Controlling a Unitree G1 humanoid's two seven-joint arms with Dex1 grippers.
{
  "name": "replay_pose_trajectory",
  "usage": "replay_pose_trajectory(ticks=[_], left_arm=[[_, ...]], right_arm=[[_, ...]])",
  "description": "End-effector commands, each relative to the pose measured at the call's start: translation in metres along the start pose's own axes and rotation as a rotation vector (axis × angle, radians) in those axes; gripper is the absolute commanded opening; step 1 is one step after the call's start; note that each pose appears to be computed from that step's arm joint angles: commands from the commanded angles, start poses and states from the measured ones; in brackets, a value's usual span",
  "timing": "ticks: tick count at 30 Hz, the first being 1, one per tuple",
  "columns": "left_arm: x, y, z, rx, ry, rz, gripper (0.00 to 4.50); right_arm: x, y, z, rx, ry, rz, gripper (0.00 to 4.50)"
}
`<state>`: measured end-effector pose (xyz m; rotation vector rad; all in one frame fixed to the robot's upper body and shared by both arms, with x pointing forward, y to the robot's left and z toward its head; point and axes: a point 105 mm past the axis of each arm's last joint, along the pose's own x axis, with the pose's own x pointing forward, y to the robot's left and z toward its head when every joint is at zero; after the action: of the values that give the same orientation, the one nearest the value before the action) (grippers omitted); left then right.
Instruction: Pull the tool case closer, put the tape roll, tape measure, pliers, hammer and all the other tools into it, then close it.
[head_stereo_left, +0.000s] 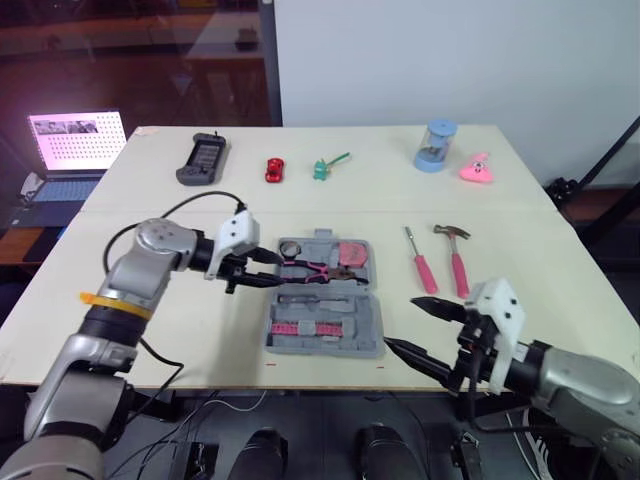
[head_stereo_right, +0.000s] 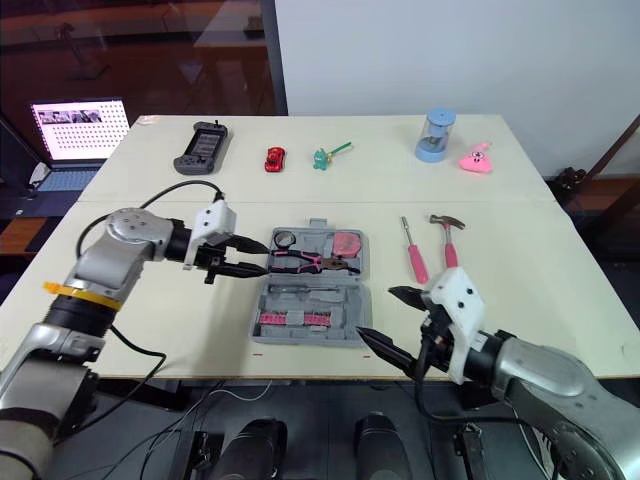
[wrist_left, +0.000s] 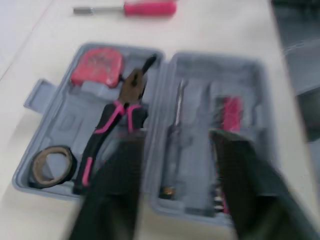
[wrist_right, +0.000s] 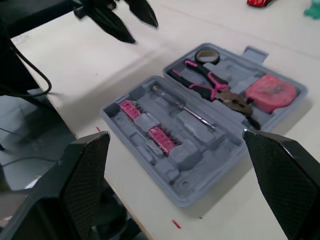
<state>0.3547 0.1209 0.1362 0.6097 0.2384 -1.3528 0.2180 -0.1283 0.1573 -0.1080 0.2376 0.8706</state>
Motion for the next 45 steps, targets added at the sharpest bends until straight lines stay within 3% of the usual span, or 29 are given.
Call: replay_pose_trajectory(ticks=[1, 11, 24, 36, 45], left_arm=[[0.010, 0.006, 0.003, 0.077, 0.020, -0.009, 0.05], [0.061, 0.001, -0.004, 0.082, 0.040, -0.082, 0.05], [0.075, -0.007, -0.018, 0.079, 0.062, -0.092, 0.05], [0.086, -0.023, -0.047, 0.057, 0.169, -0.126, 0.05], [0.074, -0.006, -0.010, -0.012, -0.030, -0.077, 0.05]], right_arm=[[0.008, 0.001, 0.004, 0.003, 0.007, 0.006, 4.50], [0.026, -0.005, -0.002, -0.027, 0.078, 0.014, 4.50], [0.026, -0.011, 0.001, -0.043, 0.088, 0.010, 4.50], [0.026, -0.015, 0.002, -0.060, 0.097, 0.010, 4.50], [0.020, -0.019, 0.003, -0.060, 0.087, 0.003, 4.50]])
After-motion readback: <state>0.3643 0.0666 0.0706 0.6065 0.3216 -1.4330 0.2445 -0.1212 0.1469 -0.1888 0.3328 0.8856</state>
